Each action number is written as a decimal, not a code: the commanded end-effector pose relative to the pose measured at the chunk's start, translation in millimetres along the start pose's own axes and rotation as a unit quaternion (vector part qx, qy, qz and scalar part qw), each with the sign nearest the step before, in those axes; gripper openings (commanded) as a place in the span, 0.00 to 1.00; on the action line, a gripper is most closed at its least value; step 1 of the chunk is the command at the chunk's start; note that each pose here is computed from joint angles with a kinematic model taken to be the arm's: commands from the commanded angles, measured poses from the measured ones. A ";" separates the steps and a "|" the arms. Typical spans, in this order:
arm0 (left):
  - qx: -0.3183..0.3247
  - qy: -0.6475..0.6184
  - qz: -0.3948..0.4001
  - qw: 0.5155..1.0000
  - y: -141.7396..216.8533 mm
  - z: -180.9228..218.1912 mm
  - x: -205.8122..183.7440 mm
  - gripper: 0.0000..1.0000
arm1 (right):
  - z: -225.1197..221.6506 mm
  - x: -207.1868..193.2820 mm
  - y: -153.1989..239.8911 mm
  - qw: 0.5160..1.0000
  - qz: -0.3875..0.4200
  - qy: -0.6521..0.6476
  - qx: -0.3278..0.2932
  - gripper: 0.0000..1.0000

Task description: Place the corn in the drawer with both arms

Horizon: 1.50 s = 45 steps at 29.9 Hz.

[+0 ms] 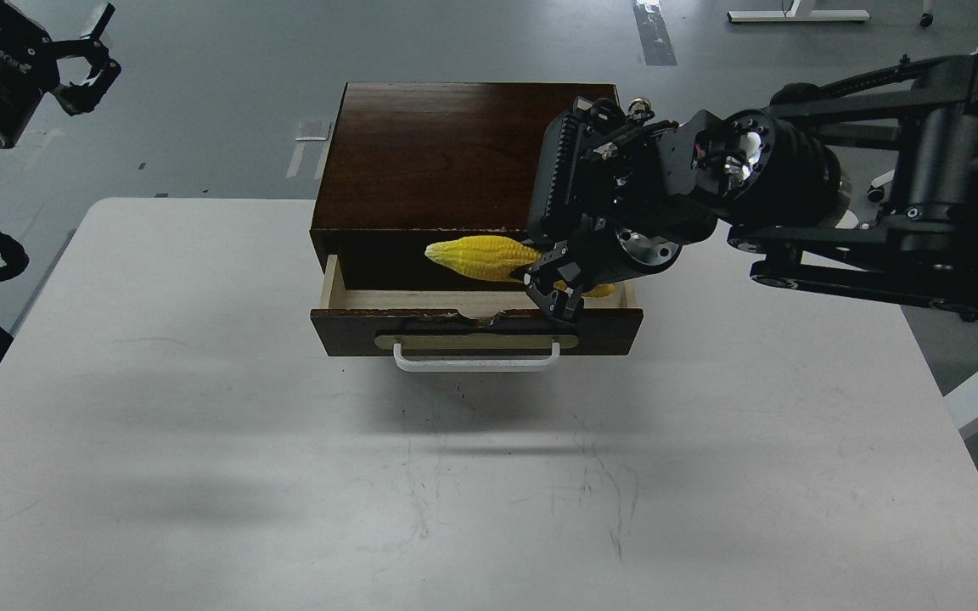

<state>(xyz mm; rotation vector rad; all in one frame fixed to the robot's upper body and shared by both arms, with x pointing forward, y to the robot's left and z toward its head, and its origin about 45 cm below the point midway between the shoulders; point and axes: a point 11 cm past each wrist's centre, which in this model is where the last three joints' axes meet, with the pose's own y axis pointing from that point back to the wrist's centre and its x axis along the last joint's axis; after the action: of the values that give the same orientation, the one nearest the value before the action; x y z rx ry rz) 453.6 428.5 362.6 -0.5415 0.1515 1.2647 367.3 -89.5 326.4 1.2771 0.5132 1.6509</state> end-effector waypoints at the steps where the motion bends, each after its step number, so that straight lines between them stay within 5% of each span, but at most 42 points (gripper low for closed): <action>1: 0.000 -0.001 0.000 1.000 0.3 0.2 0.4 0.98 | -4.9 0.6 -4.4 1.000 -0.002 0.003 0.007 0.10; 10: 0.000 -0.001 0.001 1.000 0.4 0.2 0.9 0.98 | -5.8 1.5 -9.4 1.000 -0.002 0.003 0.008 0.49; 29: -0.001 -0.004 0.003 1.000 1.4 3.7 2.6 0.98 | 0.9 23.6 -3.3 1.000 0.023 -0.001 0.000 0.65; 32: -0.002 -0.005 0.003 1.000 1.1 4.8 2.6 0.98 | 14.8 43.8 12.0 0.997 0.068 -0.026 -0.013 0.74; 35: -0.003 -0.005 0.001 1.000 0.2 5.3 1.4 0.98 | 32.2 57.4 39.9 0.987 0.123 -0.099 -0.009 0.98; 45: -0.010 0.003 -0.008 1.000 -7.1 4.5 -6.6 0.98 | 75.6 65.7 117.8 0.889 0.268 -0.364 0.071 1.00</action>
<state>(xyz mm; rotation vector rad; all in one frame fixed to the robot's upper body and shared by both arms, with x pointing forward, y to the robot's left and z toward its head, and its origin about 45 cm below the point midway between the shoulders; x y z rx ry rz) 456.3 425.1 371.0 -0.5531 0.1394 1.2523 382.3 -86.5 463.5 1.9397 -0.0820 1.5355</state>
